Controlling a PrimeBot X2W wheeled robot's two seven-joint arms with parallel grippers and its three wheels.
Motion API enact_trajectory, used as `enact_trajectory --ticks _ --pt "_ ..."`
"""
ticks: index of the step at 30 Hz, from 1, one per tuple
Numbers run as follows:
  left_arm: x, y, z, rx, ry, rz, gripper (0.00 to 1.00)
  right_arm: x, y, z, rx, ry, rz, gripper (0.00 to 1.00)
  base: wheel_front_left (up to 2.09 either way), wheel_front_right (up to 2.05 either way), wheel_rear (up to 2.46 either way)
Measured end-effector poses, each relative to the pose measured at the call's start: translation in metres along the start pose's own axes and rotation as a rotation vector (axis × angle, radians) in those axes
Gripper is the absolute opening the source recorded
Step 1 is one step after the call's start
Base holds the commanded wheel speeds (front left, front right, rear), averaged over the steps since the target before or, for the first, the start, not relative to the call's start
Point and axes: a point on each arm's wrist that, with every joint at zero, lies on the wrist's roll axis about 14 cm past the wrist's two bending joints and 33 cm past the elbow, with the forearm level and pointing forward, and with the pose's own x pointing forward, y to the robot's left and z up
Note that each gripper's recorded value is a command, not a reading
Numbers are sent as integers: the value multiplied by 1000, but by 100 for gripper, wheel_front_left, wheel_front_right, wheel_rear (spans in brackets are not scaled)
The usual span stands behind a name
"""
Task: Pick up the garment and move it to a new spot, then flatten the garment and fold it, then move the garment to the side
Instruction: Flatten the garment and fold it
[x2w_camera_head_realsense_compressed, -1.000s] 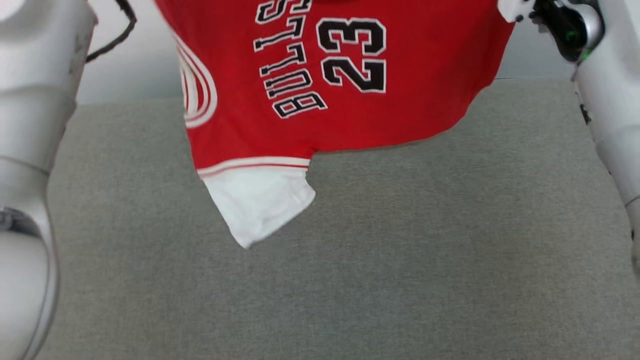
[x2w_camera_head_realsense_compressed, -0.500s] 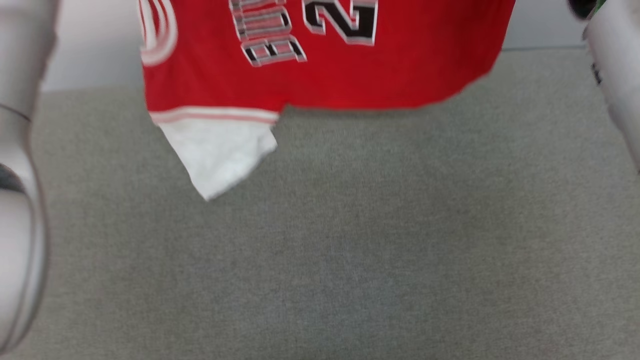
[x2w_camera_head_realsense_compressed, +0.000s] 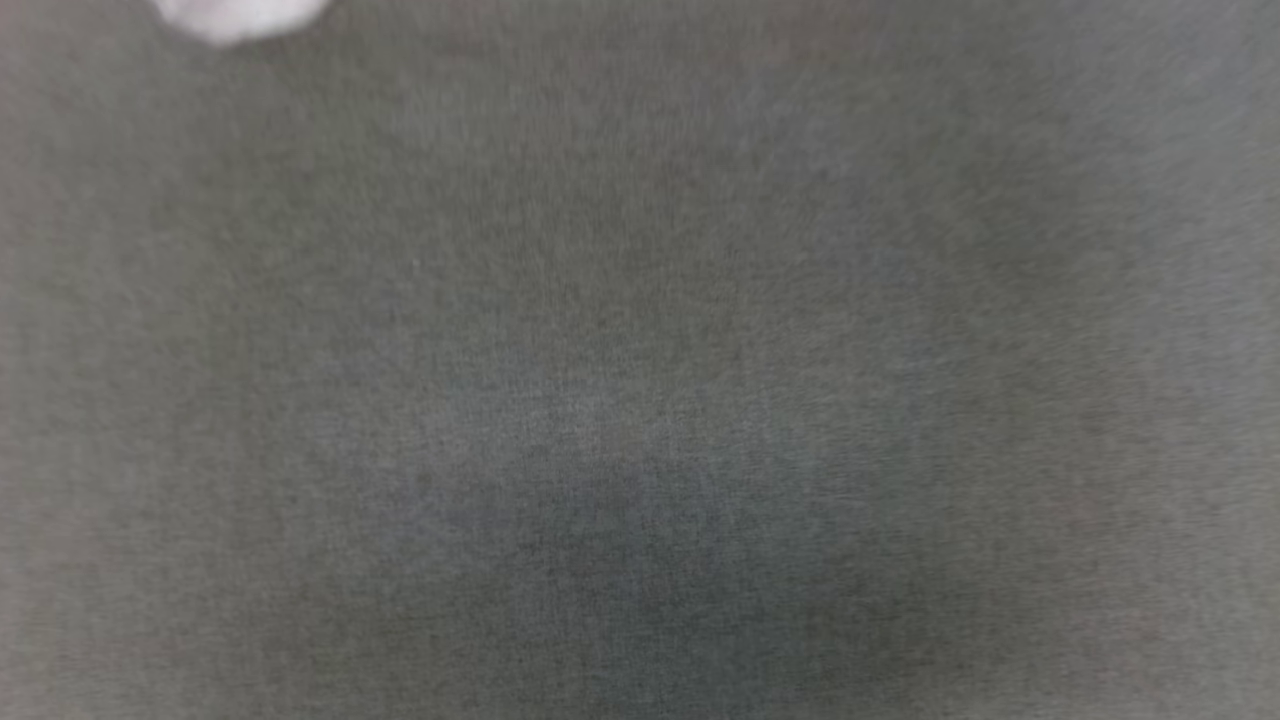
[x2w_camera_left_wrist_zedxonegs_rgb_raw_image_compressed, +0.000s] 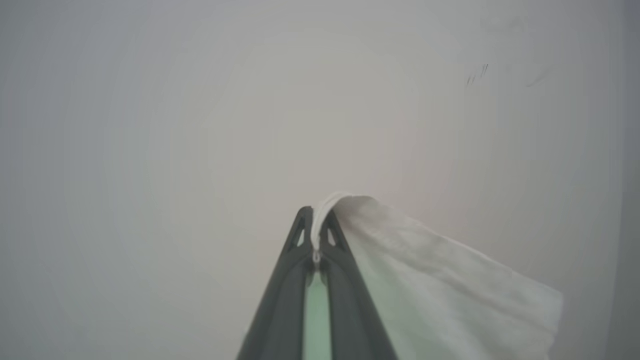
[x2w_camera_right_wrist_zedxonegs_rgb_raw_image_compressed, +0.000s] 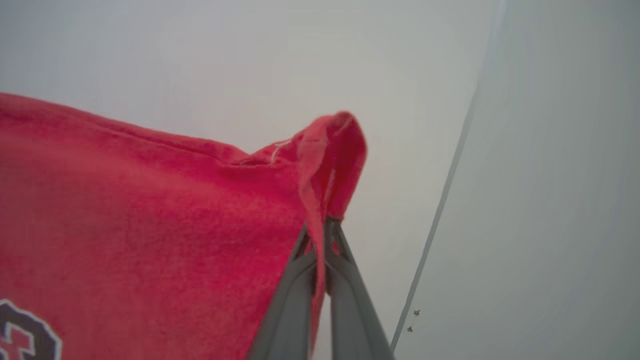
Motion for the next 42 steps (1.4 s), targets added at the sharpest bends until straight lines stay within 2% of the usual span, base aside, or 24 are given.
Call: enact_trajectory --ticks 5,10,14,17,21,25,35,42 --pt "7 -3 -59 -37 25 -5 0 8 3 -69 21 52 -16 0 0 0 0" --pt "-5 3 -141 -39 130 -3 0 -1 36 -158 49 181 24 0 0 0 0" --pt "-33 6 -207 -17 265 -30 0 -9 58 -203 74 262 57 0 0 0 0" --pt "-53 5 -236 -1 362 -65 0 -15 78 -223 87 318 99 0 0 0 0" --pt "-82 8 -258 19 498 -84 0 -30 97 -234 83 393 150 0 0 0 0" --pt "-108 19 -258 14 593 -60 0 -44 109 -227 103 455 177 0 0 0 0" --pt "-155 22 -213 12 673 -81 0 -79 115 -175 105 526 215 0 0 0 0" --pt "-209 40 -191 4 737 -50 0 -138 123 -158 138 622 299 0 0 0 0"
